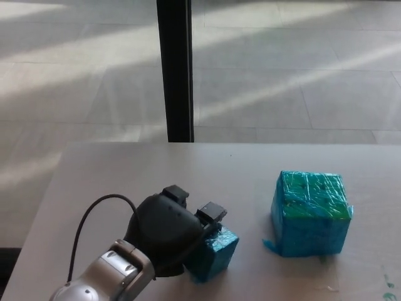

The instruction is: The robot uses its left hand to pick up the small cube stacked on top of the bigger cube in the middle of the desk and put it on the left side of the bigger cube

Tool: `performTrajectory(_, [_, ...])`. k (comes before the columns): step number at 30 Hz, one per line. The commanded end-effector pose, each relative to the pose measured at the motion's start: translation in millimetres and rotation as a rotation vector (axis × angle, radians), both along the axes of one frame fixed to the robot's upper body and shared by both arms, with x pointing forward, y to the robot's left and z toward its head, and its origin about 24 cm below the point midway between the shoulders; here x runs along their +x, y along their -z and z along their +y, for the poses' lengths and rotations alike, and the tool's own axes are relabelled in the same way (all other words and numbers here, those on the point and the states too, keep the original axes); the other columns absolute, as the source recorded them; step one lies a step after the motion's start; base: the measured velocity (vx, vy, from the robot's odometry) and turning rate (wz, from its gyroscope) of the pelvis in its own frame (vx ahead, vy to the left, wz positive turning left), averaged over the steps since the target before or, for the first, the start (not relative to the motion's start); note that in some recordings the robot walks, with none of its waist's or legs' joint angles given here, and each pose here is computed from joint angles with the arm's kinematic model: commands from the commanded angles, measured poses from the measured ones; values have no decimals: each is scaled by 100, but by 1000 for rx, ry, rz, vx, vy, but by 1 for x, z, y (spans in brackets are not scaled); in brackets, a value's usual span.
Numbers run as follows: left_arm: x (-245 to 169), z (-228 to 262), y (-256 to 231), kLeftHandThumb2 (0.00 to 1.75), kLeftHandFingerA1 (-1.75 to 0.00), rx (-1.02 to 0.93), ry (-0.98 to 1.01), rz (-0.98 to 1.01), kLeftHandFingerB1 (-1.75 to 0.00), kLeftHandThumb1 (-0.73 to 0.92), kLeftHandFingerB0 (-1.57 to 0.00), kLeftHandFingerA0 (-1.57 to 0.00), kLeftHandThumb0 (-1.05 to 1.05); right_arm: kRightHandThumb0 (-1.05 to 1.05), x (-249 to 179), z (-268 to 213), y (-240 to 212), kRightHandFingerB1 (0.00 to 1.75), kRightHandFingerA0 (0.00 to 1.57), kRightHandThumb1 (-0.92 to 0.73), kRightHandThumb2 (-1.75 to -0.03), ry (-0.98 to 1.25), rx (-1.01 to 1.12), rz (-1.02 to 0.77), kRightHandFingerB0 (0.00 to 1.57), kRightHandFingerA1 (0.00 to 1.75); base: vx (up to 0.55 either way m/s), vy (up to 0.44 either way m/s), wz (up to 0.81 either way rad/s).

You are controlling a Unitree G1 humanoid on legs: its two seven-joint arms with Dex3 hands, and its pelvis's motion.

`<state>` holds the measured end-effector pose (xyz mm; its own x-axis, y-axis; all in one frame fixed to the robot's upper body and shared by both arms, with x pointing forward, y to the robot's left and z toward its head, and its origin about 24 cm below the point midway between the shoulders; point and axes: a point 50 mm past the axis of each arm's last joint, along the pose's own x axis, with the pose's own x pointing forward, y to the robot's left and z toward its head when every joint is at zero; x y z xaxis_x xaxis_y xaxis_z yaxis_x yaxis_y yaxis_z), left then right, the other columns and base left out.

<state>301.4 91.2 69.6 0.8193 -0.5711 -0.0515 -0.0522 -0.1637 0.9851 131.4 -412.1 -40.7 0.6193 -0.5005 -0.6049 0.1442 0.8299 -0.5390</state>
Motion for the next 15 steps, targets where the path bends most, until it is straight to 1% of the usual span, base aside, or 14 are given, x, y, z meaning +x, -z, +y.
performTrajectory(1, [1, 7, -14, 103, -31, 19, -157, 292, 0, 54, 0, 0, -101, -64, -3, -3, -3, 113, 43, -40, -113, 18, -9, -11, 40, 137, 0, 0, 0])
performTrajectory(3, [1, 5, -19, 106, -28, -5, -162, 324, 0, 53, 0, 0, -102, -66, -3, -3, -4, 114, 42, -39, -111, 12, -18, -9, 38, 138, 0, 0, 0])
performTrajectory(4, [1, 3, -27, 107, -27, -42, -161, 357, 0, 52, 0, 0, -103, -68, -4, -3, -3, 115, 36, -39, -110, 2, -30, -6, 38, 137, 0, 0, 0])
performTrajectory(5, [1, 3, -29, 108, -28, -51, -158, 359, 0, 53, 0, 0, -104, -71, -4, -3, -3, 109, 40, -36, -109, 1, -32, -1, 35, 133, 0, 0, 0])
performTrajectory(6, [1, 2, -32, 109, -29, -78, -157, 374, 0, 55, 0, 0, -105, -67, -4, -4, -3, 109, 42, -37, -110, -1, -36, 16, 35, 135, 0, 0, 0])
performTrajectory(7, [1, 2, -36, 108, -27, -133, -164, 400, 0, 55, 0, -2, -105, -67, -5, -4, -3, 108, 42, -37, -109, -1, -36, 19, 36, 134, 0, 0, 0])
performTrajectory(8, [2, 3, -39, 109, -29, -178, -171, 407, 0, 54, 0, 0, -104, -68, -6, -5, -3, 109, 41, -36, -107, -2, -33, 21, 35, 134, 0, 0, 0])
performTrajectory(9, [3, 4, -41, 109, -29, -189, -172, 408, 0, 54, 0, 0, -104, -68, -6, -5, -3, 109, 41, -36, -107, -3, -32, 22, 35, 134, 0, 0, 0])
performTrajectory(10, [6, 6, -45, 109, -29, -201, -173, 403, 0, 58, 0, 0, -105, -66, -6, -5, -2, 111, 36, -38, -108, -8, -35, 25, 38, 133, 0, 0, 0])
performTrajectory(11, [11, 14, -57, 104, -33, -269, -196, 379, 0, 57, 0, -3, -102, -65, -6, -5, -2, 110, 40, -37, -108, 2, -29, 24, 39, 132, 0, 0, 0])
performTrajectory(13, [12, 18, -64, 104, -34, -286, -200, 374, 0, 56, 0, -3, -101, -66, -7, -6, -2, 109, 41, -36, -107, 24, -18, 16, 39, 133, 0, 0, 0])
performTrajectory(15, [18, 36, -80, 105, -37, -299, -231, 329, 0, 57, 0, -2, -101, -66, -8, -5, -1, 113, 41, -35, -110, 39, -4, 10, 38, 137, 0, 0, 0])
